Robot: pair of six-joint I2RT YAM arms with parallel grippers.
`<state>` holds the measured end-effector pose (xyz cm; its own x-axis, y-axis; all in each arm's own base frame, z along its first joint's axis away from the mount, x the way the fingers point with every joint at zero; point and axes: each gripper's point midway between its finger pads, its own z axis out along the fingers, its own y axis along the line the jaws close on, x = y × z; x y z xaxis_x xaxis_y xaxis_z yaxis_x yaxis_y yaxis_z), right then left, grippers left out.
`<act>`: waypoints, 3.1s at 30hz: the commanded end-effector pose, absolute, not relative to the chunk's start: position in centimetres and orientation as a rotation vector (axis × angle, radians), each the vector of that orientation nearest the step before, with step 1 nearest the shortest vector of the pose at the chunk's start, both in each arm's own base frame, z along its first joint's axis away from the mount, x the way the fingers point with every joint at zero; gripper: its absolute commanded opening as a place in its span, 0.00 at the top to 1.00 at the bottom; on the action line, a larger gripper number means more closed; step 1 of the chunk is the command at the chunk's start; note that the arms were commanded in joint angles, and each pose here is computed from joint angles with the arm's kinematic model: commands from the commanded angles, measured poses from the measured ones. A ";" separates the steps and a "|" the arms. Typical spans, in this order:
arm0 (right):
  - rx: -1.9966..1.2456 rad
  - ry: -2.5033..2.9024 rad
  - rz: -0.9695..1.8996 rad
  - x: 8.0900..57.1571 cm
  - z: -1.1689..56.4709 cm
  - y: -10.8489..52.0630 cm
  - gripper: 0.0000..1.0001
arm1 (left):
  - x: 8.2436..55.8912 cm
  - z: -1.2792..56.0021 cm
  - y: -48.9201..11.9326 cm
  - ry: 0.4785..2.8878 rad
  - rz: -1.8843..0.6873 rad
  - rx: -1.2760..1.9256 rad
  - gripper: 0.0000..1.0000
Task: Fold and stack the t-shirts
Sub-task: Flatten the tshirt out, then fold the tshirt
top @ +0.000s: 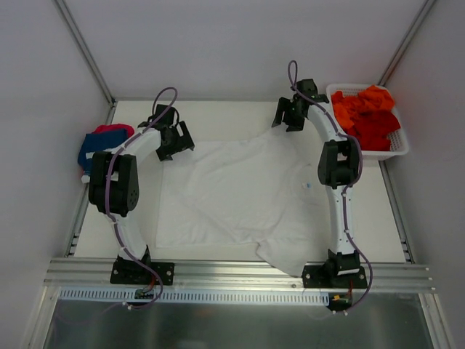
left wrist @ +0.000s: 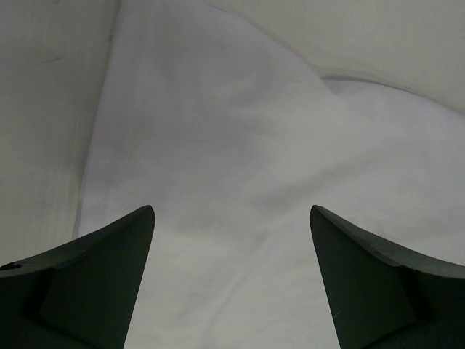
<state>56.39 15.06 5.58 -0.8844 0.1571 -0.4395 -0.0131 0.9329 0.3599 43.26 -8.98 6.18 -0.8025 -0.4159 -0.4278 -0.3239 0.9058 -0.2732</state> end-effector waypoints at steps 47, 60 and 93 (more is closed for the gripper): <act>-0.106 2.465 0.672 58.3 8.0 16.4 0.43 | 49.6 4.6 -1.2 2.533 0.014 -0.635 0.05; -0.161 2.458 0.734 56.8 9.1 17.2 0.75 | 52.8 3.4 -3.3 2.567 -0.163 -0.602 0.14; -0.231 2.431 0.517 54.1 11.8 14.4 1.00 | 48.0 6.5 -1.9 2.551 -0.062 -0.639 1.00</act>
